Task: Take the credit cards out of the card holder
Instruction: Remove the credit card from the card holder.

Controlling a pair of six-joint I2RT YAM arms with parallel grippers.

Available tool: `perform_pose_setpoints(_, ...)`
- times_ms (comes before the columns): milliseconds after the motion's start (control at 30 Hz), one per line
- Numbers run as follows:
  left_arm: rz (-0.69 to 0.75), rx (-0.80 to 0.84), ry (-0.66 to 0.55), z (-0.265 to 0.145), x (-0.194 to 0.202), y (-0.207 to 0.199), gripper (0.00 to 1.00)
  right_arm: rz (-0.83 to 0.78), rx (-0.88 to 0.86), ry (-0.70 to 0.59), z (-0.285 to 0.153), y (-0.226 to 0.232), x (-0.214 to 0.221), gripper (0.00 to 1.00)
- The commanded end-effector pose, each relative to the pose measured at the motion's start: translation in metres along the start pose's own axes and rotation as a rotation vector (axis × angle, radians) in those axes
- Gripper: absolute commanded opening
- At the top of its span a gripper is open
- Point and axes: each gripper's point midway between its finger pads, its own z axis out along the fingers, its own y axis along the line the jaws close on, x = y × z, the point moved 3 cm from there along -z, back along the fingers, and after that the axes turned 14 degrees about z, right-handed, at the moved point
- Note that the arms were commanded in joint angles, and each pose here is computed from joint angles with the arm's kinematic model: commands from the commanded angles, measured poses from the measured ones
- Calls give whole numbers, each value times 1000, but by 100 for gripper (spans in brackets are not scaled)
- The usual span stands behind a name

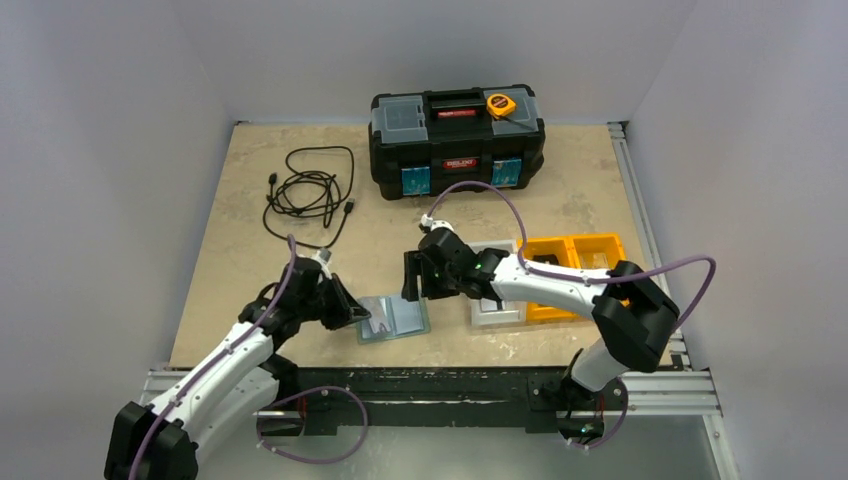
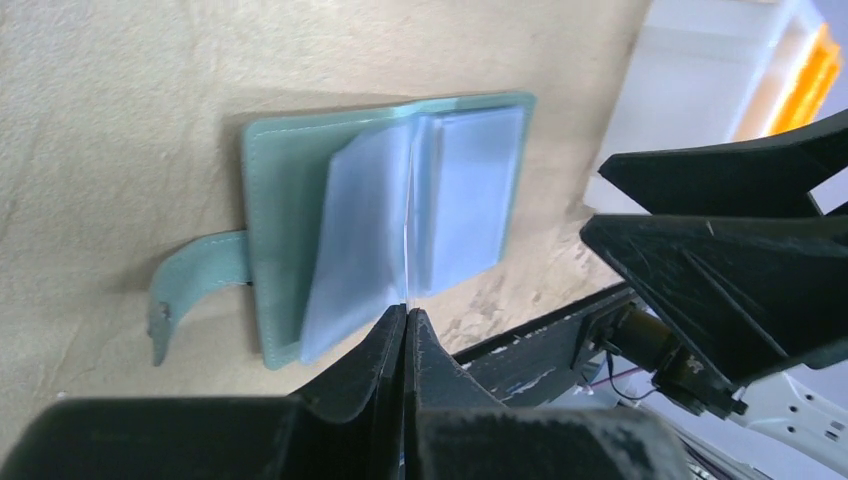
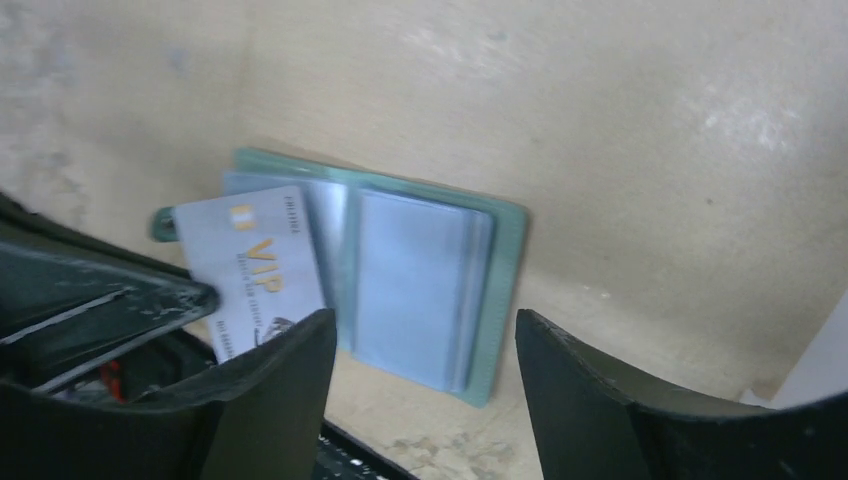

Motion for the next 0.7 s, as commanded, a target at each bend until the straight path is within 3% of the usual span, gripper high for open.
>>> perform_pose_setpoints(0, 62, 98, -75, -22, -24, -33, 0, -22, -248, -39, -30, 49, -22, 68)
perform_pose_setpoints(400, 47, 396, -202, -66, -67, -97, 0, 119, -776, -19, -79, 73, -47, 79)
perform_pose_setpoints(667, 13, 543, -196, -70, -79, -116, 0, 206, -997, 45, -101, 80, -50, 75)
